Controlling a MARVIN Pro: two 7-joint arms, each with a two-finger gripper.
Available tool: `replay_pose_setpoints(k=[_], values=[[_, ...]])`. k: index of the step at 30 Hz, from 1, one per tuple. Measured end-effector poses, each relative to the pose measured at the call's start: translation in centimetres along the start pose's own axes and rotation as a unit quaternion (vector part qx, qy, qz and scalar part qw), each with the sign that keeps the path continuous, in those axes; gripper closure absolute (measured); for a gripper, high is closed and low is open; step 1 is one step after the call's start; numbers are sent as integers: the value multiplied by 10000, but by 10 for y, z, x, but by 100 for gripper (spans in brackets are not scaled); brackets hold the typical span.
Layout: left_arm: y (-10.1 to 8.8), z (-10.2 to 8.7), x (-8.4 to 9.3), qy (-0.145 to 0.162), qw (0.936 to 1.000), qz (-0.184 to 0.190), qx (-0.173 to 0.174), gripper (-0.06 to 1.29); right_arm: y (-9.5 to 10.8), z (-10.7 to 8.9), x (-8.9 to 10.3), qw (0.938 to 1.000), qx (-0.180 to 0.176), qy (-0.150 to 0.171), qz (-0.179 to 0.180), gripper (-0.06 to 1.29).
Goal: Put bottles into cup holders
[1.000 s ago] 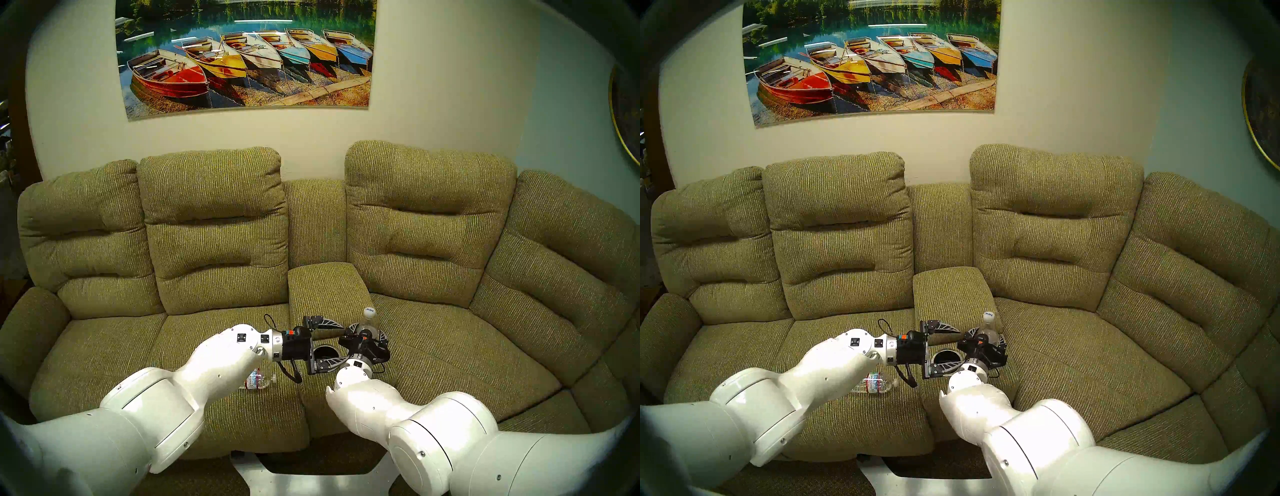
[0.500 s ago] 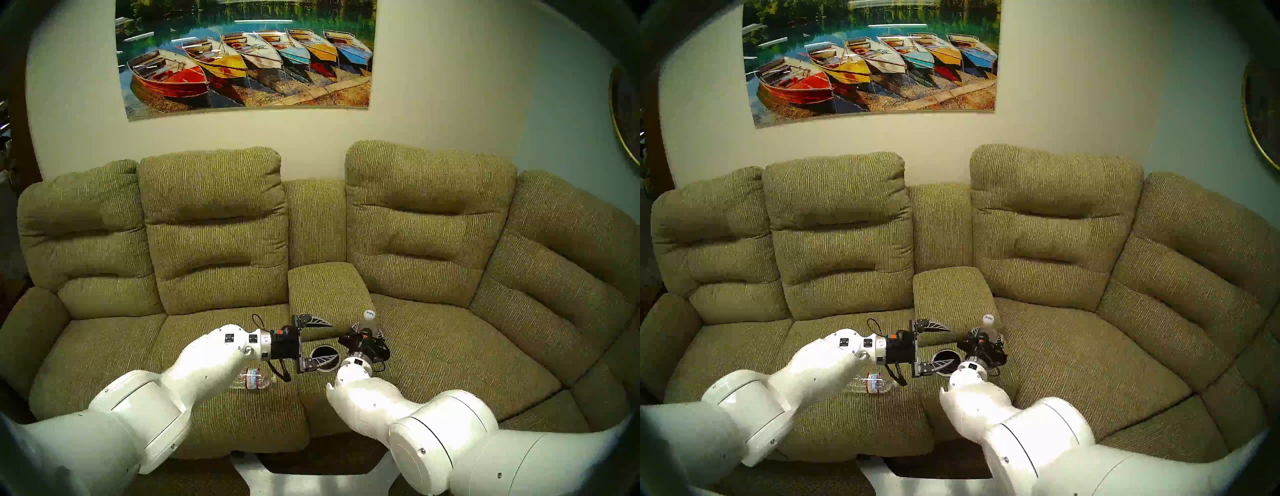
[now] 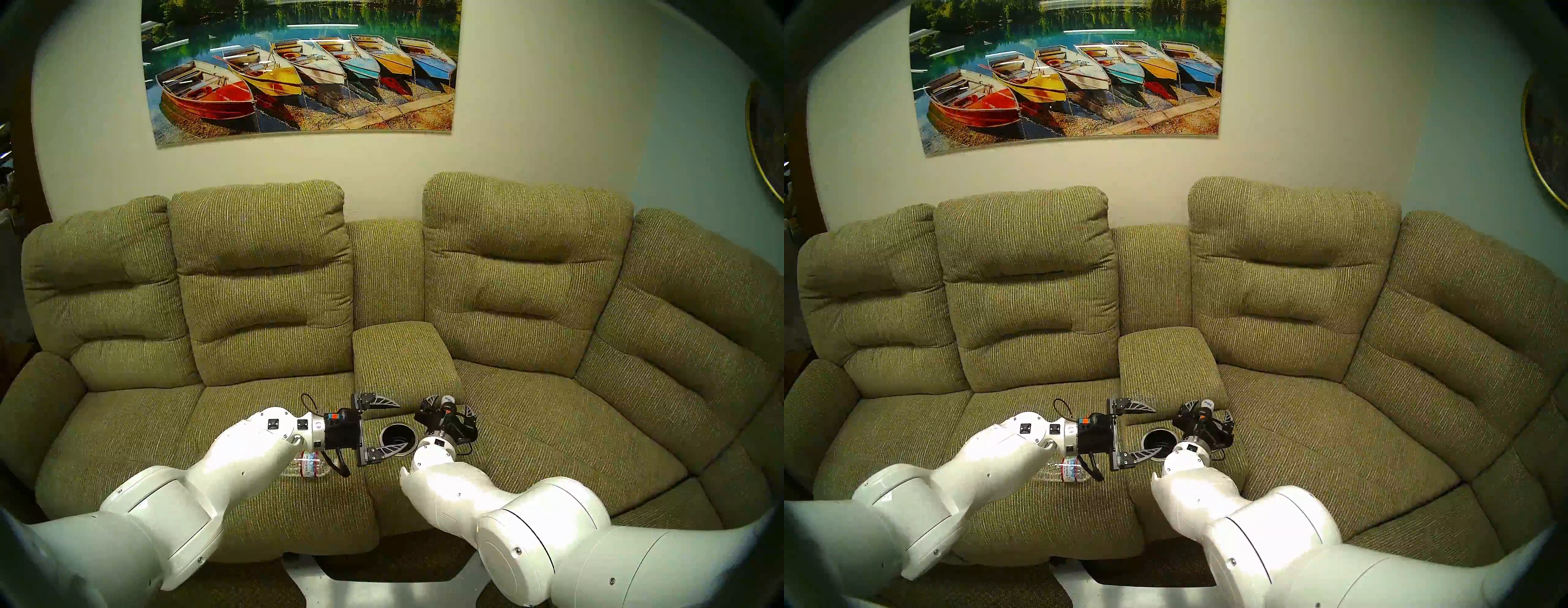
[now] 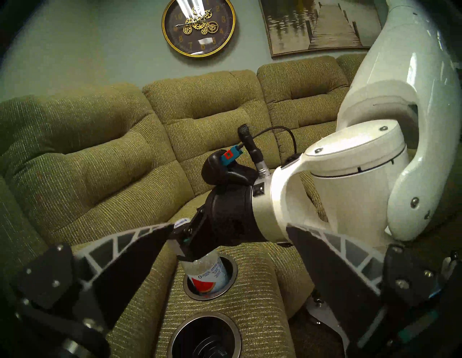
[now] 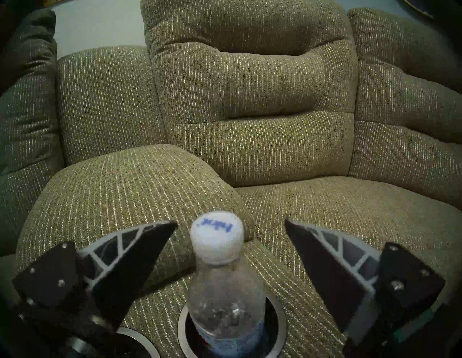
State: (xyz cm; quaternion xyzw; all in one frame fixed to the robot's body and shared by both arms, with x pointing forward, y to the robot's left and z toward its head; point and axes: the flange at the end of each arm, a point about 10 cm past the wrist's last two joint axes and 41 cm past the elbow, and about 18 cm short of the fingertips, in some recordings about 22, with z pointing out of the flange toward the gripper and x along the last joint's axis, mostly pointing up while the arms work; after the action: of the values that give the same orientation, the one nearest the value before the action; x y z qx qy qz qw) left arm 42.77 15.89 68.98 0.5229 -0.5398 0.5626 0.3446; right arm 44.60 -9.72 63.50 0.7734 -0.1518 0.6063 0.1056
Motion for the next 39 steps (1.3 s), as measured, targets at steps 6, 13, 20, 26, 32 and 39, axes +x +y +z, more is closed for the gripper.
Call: replay_pose_setpoints(k=[6,13,20,26,32,39], values=[[5,-1,2,84,10000,33,-15,-2,2,2,1,10000,-29,13,60,3],[9,0,9,190,9998,78,-82,-2,16,15,12,9996,-136,235,125,3],[14,-6,13,120,9993,-15,-341,-2,44,36,29,9975,-396,566,136,3],[15,-16,14,-43,9985,-197,-515,-2,69,48,36,9953,-601,755,88,3],[12,-29,16,-313,9960,-461,-693,-2,85,53,39,9932,-716,921,44,3],[21,-45,6,-965,9854,-883,-1088,-2,98,50,34,9914,-766,1061,-15,3]])
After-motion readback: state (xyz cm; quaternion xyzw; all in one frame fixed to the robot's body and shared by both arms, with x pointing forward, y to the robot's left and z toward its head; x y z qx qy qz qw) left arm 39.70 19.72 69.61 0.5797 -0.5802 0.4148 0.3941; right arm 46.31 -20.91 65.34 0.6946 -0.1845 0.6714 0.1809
